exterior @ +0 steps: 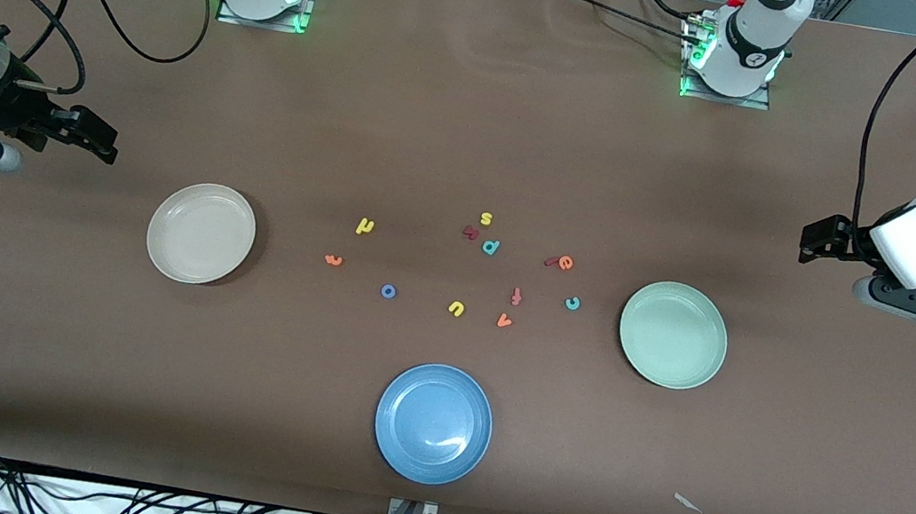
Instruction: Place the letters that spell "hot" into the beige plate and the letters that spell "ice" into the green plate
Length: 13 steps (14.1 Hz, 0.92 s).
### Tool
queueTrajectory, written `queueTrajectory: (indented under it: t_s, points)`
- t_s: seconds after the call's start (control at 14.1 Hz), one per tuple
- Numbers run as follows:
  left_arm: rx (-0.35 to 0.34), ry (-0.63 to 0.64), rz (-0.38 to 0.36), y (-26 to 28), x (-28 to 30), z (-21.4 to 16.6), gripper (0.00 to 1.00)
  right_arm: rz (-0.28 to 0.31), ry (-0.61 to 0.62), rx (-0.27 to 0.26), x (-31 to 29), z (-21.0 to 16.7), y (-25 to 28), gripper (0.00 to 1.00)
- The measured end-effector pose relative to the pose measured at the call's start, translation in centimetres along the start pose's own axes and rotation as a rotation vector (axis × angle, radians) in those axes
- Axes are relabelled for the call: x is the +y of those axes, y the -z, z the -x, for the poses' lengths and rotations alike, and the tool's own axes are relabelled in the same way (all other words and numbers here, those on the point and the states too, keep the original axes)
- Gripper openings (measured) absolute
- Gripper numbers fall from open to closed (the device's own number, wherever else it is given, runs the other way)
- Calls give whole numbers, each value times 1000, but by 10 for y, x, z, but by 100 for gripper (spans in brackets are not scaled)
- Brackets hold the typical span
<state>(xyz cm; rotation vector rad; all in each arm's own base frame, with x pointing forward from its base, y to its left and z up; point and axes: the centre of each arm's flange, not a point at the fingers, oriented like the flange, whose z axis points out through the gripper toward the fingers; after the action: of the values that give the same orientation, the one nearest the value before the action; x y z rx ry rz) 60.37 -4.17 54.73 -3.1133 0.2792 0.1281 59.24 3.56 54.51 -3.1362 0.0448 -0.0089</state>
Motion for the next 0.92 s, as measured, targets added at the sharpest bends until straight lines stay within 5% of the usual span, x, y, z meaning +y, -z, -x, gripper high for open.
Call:
queueTrajectory:
  t_s: [0.92]
  points:
    - [-16, -10, 5, -10, 4, -5, 100, 1, -4, -7, 2, -2, -6, 100]
